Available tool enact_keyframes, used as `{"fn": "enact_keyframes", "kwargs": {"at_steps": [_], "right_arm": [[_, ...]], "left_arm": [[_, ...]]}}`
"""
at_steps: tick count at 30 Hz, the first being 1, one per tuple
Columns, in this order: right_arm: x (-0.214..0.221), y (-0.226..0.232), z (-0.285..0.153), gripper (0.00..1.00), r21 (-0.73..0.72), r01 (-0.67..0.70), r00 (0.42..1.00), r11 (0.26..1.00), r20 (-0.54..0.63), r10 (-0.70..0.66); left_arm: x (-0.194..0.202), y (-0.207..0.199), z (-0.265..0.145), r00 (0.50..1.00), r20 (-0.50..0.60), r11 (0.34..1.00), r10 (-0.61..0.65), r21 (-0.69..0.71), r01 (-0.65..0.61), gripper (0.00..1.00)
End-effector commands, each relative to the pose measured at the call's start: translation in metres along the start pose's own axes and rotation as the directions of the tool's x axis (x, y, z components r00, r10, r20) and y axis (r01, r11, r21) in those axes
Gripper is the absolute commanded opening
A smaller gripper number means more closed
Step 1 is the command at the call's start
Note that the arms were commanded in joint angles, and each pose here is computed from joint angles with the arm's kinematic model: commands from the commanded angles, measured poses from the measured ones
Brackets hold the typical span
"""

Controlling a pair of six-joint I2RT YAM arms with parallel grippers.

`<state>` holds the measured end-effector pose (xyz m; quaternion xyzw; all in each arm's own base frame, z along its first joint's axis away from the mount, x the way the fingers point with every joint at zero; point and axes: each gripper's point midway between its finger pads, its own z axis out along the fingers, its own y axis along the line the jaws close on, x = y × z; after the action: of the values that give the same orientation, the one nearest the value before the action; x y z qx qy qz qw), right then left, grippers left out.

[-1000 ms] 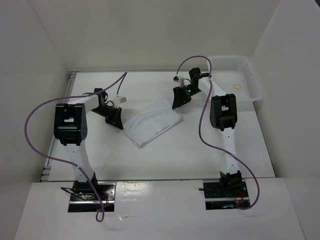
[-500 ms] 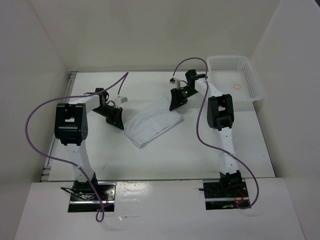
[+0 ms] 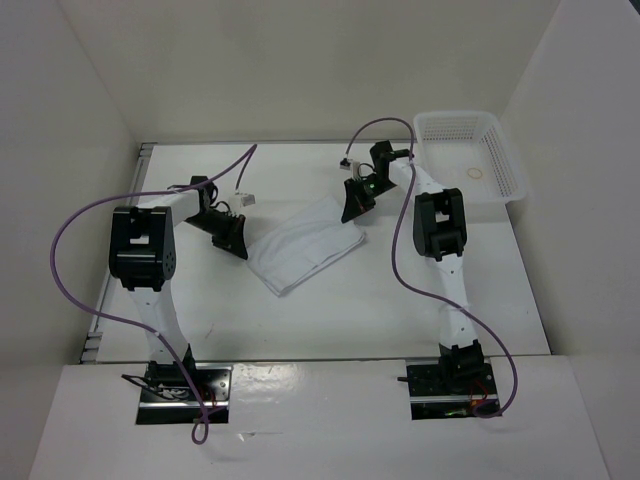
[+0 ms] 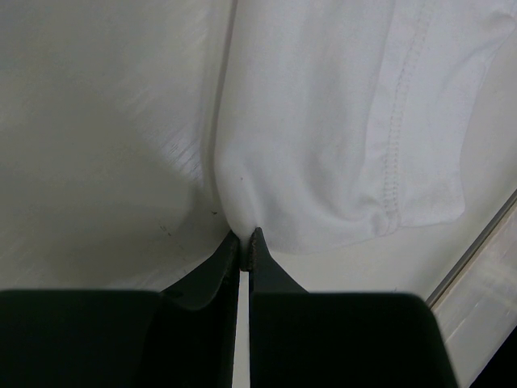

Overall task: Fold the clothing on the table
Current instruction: Fold the skirt

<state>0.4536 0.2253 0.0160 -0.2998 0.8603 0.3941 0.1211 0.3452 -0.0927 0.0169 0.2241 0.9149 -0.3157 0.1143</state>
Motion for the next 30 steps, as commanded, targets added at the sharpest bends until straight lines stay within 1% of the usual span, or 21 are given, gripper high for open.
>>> {"fn": "enact_keyframes", "kwargs": {"at_steps": [1, 3, 4, 5, 6, 7, 8, 9, 10, 11, 12, 14, 17, 18, 21, 25, 30], "right_arm": [[0.026, -0.029, 0.010, 0.01, 0.121, -0.042, 0.994, 0.992, -0.093, 0.053], [0.016, -0.027, 0.002, 0.00, 0.154, -0.029, 0.996, 0.988, -0.076, 0.041], [0.019, -0.027, 0.001, 0.00, 0.188, -0.031, 0.995, 0.982, -0.092, 0.049], [0.004, -0.018, -0.007, 0.00, 0.216, -0.009, 0.998, 0.976, -0.065, 0.024], [0.006, -0.017, -0.011, 0.00, 0.236, -0.017, 0.997, 0.972, -0.065, 0.033], [-0.001, -0.012, -0.013, 0.00, 0.260, 0.005, 0.999, 0.965, -0.052, 0.009], [-0.005, -0.013, -0.020, 0.00, 0.319, 0.008, 0.999, 0.948, -0.048, 0.008], [-0.017, 0.004, -0.029, 0.00, 0.347, 0.041, 0.999, 0.937, -0.032, -0.032], [-0.026, 0.010, -0.035, 0.00, 0.376, 0.066, 0.998, 0.924, -0.023, -0.063], [-0.027, 0.011, -0.042, 0.00, 0.439, 0.071, 0.997, 0.896, -0.030, -0.064], [-0.040, 0.031, -0.049, 0.00, 0.462, 0.113, 0.993, 0.880, -0.023, -0.116], [-0.049, 0.043, -0.059, 0.00, 0.531, 0.135, 0.989, 0.837, -0.024, -0.144], [-0.062, 0.082, -0.066, 0.00, 0.553, 0.183, 0.979, 0.813, -0.031, -0.200], [-0.064, 0.097, -0.062, 0.00, 0.548, 0.197, 0.976, 0.813, -0.035, -0.213], [-0.061, 0.121, -0.059, 0.00, 0.548, 0.237, 0.969, 0.803, -0.073, -0.236], [-0.055, 0.164, -0.035, 0.00, 0.529, 0.329, 0.943, 0.782, -0.137, -0.304], [-0.039, 0.194, -0.010, 0.00, 0.492, 0.401, 0.916, 0.773, -0.203, -0.347]], "left_arm": [[0.011, 0.011, 0.013, 0.998, -0.055, 1.000, 0.007, -0.020, -0.008, 0.01], [0.012, 0.011, 0.015, 0.998, -0.057, 1.000, 0.002, -0.009, -0.002, 0.01], [0.012, 0.011, 0.015, 0.998, -0.057, 1.000, 0.002, -0.009, -0.002, 0.01], [0.012, 0.010, 0.015, 0.998, -0.057, 1.000, -0.007, -0.009, 0.007, 0.01], [0.009, 0.011, 0.014, 0.999, -0.050, 1.000, -0.002, -0.012, 0.001, 0.01], [0.008, 0.008, 0.016, 0.998, -0.055, 1.000, 0.005, -0.009, -0.006, 0.01], [0.008, 0.007, 0.016, 0.999, -0.051, 1.000, -0.004, -0.001, 0.004, 0.01], [0.006, 0.008, 0.017, 0.999, -0.044, 1.000, 0.002, -0.004, -0.002, 0.01], [0.006, 0.007, 0.017, 0.999, -0.044, 1.000, -0.007, -0.005, 0.007, 0.01], [0.003, 0.008, 0.016, 0.999, -0.038, 1.000, -0.002, -0.008, 0.001, 0.01], [0.003, 0.008, 0.016, 0.999, -0.038, 1.000, -0.002, -0.008, 0.001, 0.01], [0.003, 0.008, 0.016, 0.999, -0.038, 1.000, -0.002, -0.008, 0.001, 0.01], [0.002, 0.006, 0.016, 0.999, -0.034, 1.000, -0.011, 0.000, 0.011, 0.01], [0.002, 0.006, 0.016, 0.999, -0.034, 1.000, -0.011, 0.000, 0.011, 0.01], [0.001, 0.005, 0.016, 0.999, -0.030, 1.000, -0.011, 0.008, 0.011, 0.01], [0.001, 0.005, 0.016, 0.999, -0.030, 1.000, -0.011, 0.008, 0.011, 0.01], [0.003, 0.005, 0.018, 0.999, -0.030, 1.000, -0.020, 0.008, 0.020, 0.01]]}}
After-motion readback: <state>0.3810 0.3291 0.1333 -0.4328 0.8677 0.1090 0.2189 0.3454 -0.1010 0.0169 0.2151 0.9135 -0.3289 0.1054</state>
